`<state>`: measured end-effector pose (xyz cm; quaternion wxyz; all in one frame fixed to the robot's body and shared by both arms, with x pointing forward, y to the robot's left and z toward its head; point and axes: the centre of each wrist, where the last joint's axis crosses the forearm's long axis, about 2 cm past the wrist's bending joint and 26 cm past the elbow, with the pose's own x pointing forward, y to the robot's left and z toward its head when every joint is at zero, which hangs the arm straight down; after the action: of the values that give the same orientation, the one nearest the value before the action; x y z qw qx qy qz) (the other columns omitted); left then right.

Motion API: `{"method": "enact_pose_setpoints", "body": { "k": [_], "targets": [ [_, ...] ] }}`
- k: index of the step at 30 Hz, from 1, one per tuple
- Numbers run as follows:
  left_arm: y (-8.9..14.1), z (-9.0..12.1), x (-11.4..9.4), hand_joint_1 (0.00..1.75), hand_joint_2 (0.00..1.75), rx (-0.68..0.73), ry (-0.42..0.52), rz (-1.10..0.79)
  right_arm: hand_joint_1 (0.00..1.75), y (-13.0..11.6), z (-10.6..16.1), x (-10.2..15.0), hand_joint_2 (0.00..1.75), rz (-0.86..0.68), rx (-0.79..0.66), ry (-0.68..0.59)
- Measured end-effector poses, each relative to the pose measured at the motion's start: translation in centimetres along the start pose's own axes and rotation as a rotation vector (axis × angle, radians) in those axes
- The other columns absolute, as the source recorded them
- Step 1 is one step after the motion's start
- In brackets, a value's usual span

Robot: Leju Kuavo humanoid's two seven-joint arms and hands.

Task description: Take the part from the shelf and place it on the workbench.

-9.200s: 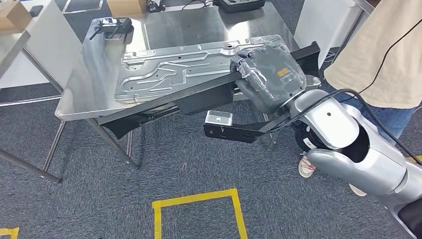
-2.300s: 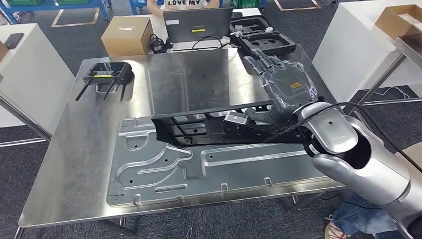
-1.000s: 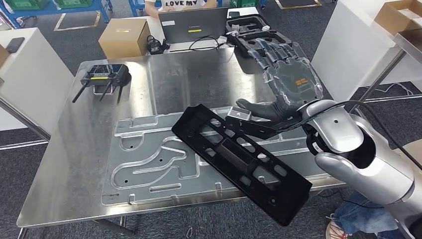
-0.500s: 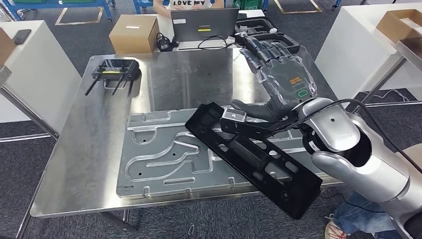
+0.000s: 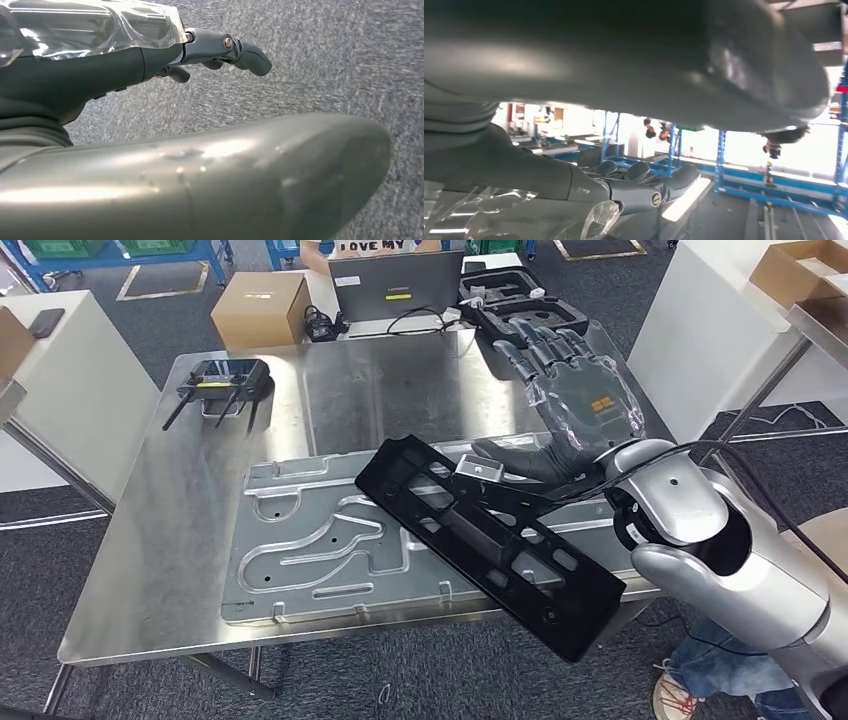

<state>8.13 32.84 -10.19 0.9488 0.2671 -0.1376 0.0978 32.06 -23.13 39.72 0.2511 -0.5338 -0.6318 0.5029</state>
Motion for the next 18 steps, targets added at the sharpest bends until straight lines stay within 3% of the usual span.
{"method": "enact_pose_setpoints", "body": {
  "k": [18],
  "targets": [
    [-0.23,0.08,0.32,0.0,0.0,-0.002,-0.007,0.011,0.0,0.53,0.18,0.08,0.0,-0.014,0.009,0.0]
  ]
}}
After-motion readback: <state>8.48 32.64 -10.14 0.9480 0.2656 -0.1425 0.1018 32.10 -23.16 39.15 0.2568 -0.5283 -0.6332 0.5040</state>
